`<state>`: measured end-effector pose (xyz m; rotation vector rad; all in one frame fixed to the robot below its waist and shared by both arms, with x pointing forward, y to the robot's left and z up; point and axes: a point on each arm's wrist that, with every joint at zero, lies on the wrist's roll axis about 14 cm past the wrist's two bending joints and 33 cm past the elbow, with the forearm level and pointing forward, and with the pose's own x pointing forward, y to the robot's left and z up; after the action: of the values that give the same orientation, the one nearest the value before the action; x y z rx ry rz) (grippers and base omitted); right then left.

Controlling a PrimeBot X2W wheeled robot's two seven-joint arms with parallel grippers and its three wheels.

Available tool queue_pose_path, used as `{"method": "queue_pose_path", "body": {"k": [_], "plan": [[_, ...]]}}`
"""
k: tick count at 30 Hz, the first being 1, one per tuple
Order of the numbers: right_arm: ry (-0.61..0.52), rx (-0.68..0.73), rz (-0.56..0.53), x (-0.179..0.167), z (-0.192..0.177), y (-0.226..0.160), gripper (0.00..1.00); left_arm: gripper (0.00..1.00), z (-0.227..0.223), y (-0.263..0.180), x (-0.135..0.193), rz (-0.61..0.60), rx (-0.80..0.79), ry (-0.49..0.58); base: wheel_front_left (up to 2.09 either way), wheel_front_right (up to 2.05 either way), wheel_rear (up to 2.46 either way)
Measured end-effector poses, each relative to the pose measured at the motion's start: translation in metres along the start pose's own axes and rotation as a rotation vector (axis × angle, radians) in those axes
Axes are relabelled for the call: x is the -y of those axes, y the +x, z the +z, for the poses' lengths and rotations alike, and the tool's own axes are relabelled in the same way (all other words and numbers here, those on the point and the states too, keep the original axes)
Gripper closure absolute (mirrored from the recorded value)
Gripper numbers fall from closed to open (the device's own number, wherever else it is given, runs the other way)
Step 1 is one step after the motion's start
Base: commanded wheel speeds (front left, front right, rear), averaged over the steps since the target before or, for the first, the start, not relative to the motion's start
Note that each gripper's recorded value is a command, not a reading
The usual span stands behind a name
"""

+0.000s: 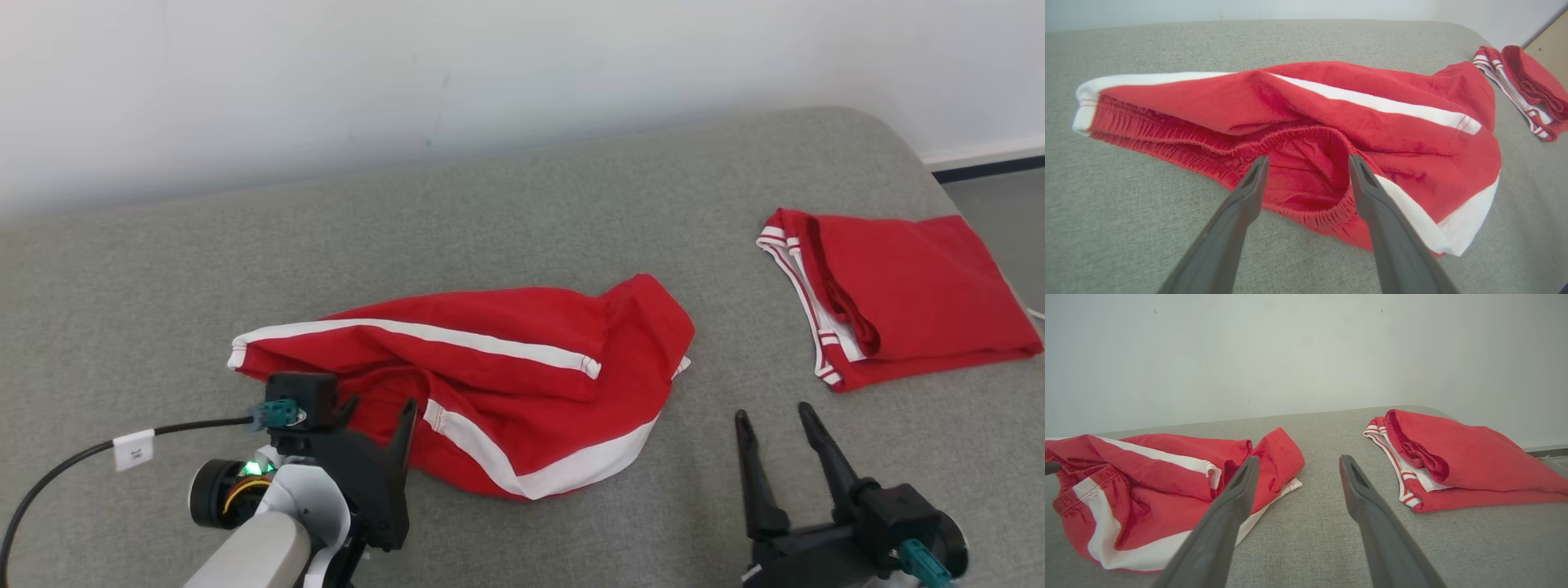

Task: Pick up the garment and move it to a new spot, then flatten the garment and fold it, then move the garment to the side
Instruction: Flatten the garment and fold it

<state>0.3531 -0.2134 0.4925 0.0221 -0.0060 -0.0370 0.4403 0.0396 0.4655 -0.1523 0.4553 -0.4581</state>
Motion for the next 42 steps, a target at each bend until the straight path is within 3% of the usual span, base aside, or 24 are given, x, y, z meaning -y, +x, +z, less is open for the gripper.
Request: {"method": "queue_pose_path", "body": {"k": [5,15,16,18,27,36,42], "plan": [[0.008,0.005,-0.002,0.000,0.001,0.003,0.00,0.00,-0.012,0.008,0.003,-0.001,-0.070,0.073,0.00,0.00,0.00],[0.006,-0.012,-0.081,0.025,-0.006,-0.007,0.00,0.00,-0.036,0.029,0.019,-0.068,-0.208,0.095,0.00,0.00,0.00],[0.006,-0.012,-0.086,0.026,-0.006,-0.008,0.00,0.15,-0.036,0.030,0.021,-0.073,-0.213,0.091,0.00,0.00,0.00],[0.005,-0.011,-0.090,0.028,-0.007,-0.008,0.00,0.98,-0.036,0.029,0.025,-0.090,-0.217,0.096,0.00,0.00,0.00],[0.011,-0.004,-0.078,0.024,-0.006,-0.004,0.00,1.00,-0.010,0.028,0.051,-0.182,-0.114,0.050,0.00,0.00,0.00],[0.012,0.000,-0.073,0.022,-0.005,-0.003,0.00,1.00,0.079,0.029,0.120,-0.376,0.196,0.021,0.00,0.00,0.00],[0.010,0.011,-0.077,0.024,-0.001,-0.005,0.00,1.00,0.151,0.005,0.178,-0.556,0.436,-0.031,0.00,0.00,0.00]]}}
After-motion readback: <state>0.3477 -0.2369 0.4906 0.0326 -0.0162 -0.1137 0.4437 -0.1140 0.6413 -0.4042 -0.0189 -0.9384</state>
